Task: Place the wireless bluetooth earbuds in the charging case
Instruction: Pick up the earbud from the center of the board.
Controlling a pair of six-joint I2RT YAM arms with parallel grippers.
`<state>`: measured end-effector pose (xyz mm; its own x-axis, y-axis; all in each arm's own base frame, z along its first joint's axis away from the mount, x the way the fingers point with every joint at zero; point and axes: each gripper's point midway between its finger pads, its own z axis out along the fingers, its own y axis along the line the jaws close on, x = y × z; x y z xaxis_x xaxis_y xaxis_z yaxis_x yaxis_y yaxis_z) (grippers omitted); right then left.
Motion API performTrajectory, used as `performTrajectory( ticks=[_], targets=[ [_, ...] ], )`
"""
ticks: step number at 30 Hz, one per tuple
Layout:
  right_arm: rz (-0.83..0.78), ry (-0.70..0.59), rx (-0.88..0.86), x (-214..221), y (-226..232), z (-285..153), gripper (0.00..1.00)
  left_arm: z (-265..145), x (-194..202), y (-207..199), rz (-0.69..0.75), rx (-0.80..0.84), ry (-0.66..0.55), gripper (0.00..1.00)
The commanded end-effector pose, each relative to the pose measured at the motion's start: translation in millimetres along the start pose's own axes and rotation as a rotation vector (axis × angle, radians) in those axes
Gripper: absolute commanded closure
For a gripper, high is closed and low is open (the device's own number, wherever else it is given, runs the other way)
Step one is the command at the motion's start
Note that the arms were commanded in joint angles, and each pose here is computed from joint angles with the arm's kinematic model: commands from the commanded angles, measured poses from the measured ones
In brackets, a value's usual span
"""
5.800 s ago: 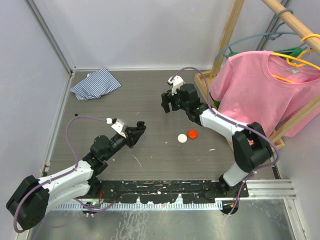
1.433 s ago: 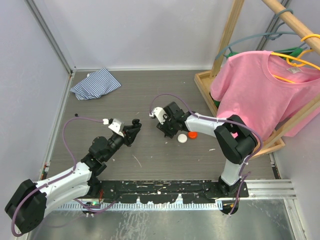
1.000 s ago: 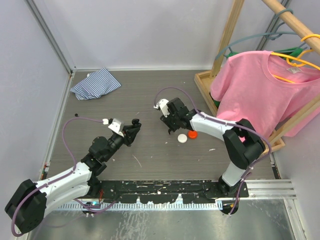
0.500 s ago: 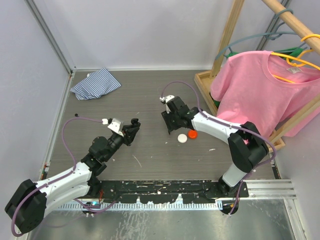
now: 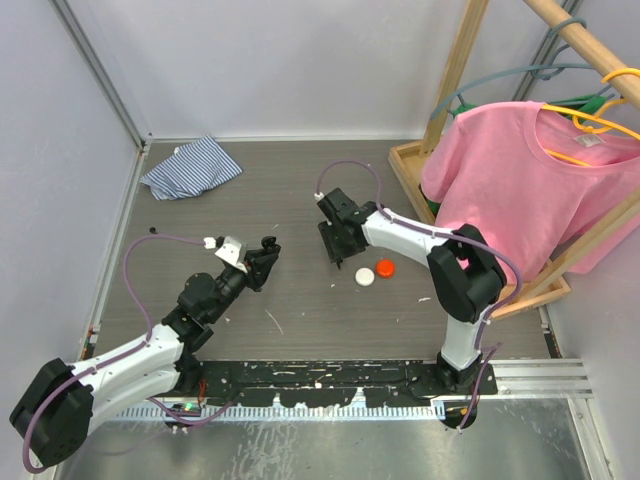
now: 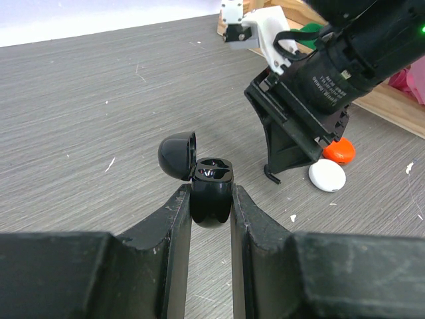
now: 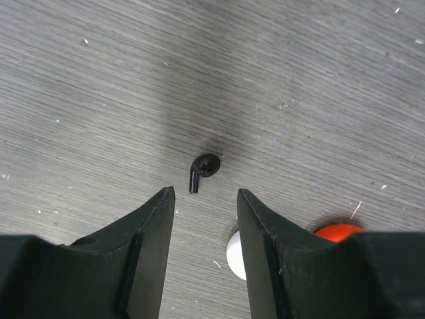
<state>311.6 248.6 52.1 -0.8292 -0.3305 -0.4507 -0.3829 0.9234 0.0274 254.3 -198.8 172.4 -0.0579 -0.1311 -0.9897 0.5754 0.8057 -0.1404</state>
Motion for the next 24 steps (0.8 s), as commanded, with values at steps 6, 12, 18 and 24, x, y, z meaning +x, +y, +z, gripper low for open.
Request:
performTrajectory(
  ticks=[6,12,18,24],
  targets=[
    [0.006,0.034,0.0,-9,8,9,0.52,1,-19,0,0.02,-0.006,-0.074,1.0],
    [-0.001,0.049,0.002,-11,9,16,0.52,1,-19,0,0.019,-0.002,-0.072,1.0],
    [-0.004,0.073,0.01,-7,8,27,0.53,2,-19,0,0.022,-0.001,-0.069,1.0],
    [-0.007,0.101,0.014,0,5,32,0.57,2,-18,-1,0.019,0.002,-0.068,1.0]
  ],
)
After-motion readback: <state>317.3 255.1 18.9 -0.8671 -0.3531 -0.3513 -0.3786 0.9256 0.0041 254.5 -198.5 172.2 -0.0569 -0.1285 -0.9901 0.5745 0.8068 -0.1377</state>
